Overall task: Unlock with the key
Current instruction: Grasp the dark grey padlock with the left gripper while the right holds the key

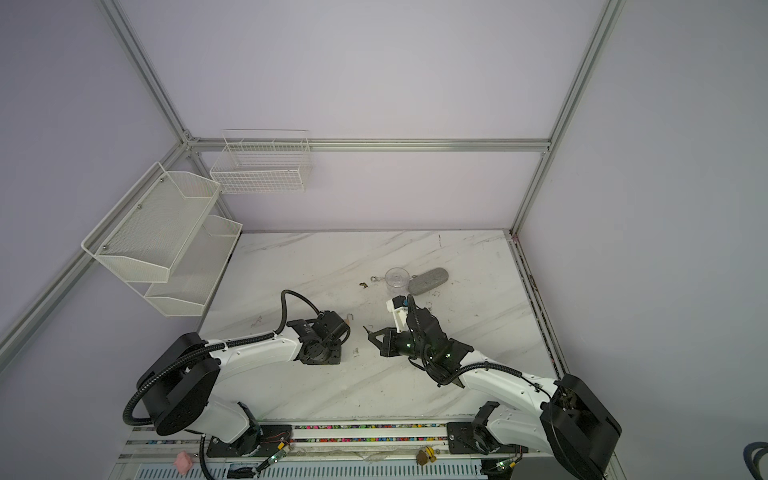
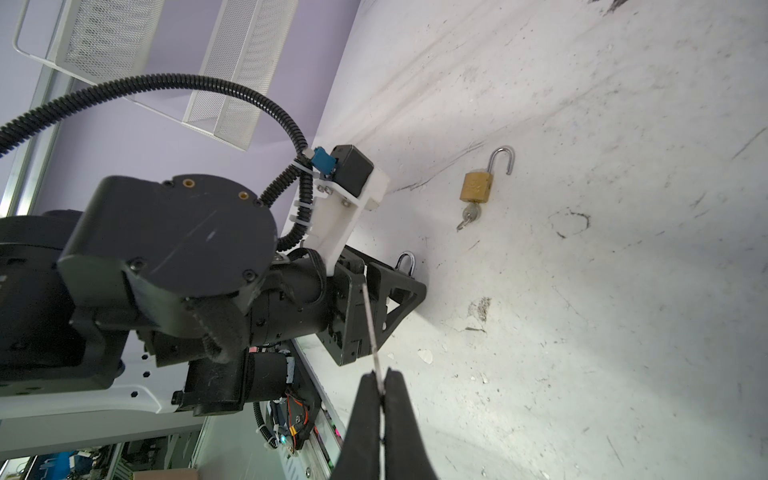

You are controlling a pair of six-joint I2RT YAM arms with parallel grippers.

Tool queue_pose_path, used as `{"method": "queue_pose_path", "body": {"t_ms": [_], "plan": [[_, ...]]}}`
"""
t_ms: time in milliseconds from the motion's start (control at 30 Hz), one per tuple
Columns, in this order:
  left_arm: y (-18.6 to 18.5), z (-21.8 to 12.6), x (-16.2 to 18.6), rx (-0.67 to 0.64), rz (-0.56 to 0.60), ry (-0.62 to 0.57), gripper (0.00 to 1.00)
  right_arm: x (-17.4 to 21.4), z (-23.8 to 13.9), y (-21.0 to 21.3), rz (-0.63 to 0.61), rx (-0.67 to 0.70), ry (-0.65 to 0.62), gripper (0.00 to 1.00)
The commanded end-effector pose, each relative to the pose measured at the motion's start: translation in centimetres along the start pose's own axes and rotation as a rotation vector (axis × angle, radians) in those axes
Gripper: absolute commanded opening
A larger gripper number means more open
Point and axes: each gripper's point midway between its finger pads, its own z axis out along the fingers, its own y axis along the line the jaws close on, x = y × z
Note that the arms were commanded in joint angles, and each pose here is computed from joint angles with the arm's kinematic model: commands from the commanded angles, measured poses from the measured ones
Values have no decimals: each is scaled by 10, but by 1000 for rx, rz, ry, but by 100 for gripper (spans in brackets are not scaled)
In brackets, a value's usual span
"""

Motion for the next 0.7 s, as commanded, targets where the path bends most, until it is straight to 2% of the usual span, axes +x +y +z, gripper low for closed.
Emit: {"method": "queue_pose_path", "body": {"t_ms": [0,200,300,667], "plan": [[4,-2,3,-39,-2,18,48,-4,0,3,-16,-13,-13,0],[14,0,12,-70,-13,27,41,-4,2,3,-18,-12,-7,0],[15,0,12,-71,-4,27,31,-5,2,4,-19,-14,-14,0],[9,-19,-2,-14,-38,-42,11,-11,-1,9,-25,-12,-24,0]]}}
